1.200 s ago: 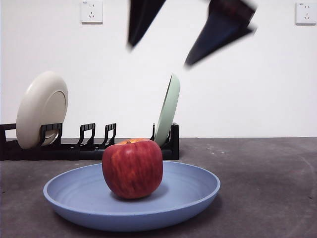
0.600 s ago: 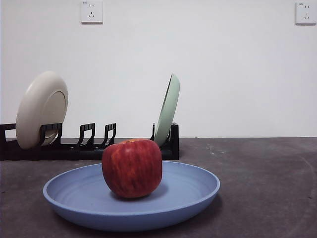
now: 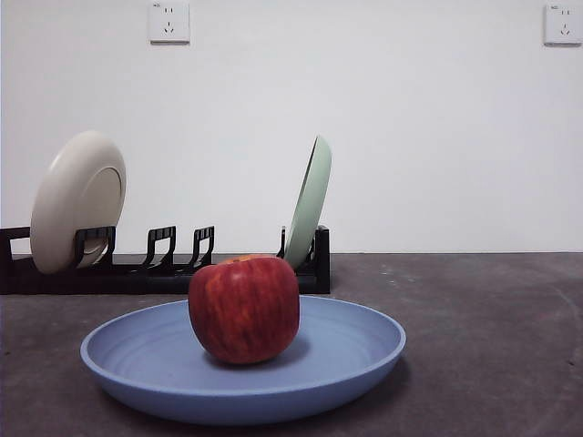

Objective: Take the blue plate from the plate rack,put the plate on the table,take the apple from the table,put the apple in the plate

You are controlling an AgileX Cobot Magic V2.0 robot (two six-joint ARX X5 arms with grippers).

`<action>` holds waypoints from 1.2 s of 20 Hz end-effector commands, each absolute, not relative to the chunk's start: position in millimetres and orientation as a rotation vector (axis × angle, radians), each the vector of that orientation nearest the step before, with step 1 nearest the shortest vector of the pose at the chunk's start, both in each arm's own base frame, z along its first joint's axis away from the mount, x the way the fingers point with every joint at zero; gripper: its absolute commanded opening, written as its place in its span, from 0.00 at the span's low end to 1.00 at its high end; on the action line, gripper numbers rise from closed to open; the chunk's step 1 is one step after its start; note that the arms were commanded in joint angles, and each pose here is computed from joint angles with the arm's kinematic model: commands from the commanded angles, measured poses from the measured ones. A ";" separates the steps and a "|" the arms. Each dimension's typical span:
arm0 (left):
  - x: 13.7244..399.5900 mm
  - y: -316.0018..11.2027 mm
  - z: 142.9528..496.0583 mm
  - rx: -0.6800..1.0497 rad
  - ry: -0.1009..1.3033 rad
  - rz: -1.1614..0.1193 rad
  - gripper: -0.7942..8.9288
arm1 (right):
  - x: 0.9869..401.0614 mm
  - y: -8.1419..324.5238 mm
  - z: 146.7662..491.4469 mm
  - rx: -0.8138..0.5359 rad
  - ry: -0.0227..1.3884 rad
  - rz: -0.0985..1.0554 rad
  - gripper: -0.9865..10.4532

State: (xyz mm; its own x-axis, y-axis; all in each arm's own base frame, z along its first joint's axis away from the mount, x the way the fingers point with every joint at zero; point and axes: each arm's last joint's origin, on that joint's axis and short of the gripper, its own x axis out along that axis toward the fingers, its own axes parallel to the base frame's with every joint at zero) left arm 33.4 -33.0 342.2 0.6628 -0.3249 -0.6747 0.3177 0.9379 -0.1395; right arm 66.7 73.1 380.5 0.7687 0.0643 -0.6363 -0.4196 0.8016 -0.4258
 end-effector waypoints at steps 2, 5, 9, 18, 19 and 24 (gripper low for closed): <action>43.9 -31.2 340.2 -0.066 0.785 -0.181 0.08 | 65.7 71.7 380.5 -0.604 0.656 0.276 0.09; 52.1 -19.5 341.5 -0.043 0.727 0.043 0.08 | 65.8 71.8 380.5 -0.604 0.656 0.276 0.09; 73.1 -18.0 355.0 0.111 0.448 -0.077 0.08 | 65.8 71.8 380.5 -0.604 0.656 0.276 0.09; 106.8 -7.1 279.9 0.078 0.072 -0.167 0.08 | 65.8 71.8 380.5 -0.604 0.656 0.276 0.09; 108.4 -6.4 265.0 0.064 0.101 -0.160 0.08 | 65.8 71.8 380.5 -0.604 0.656 0.276 0.09; 107.6 -5.5 200.7 0.052 0.188 -0.153 0.08 | 65.8 71.8 380.5 -0.604 0.656 0.276 0.09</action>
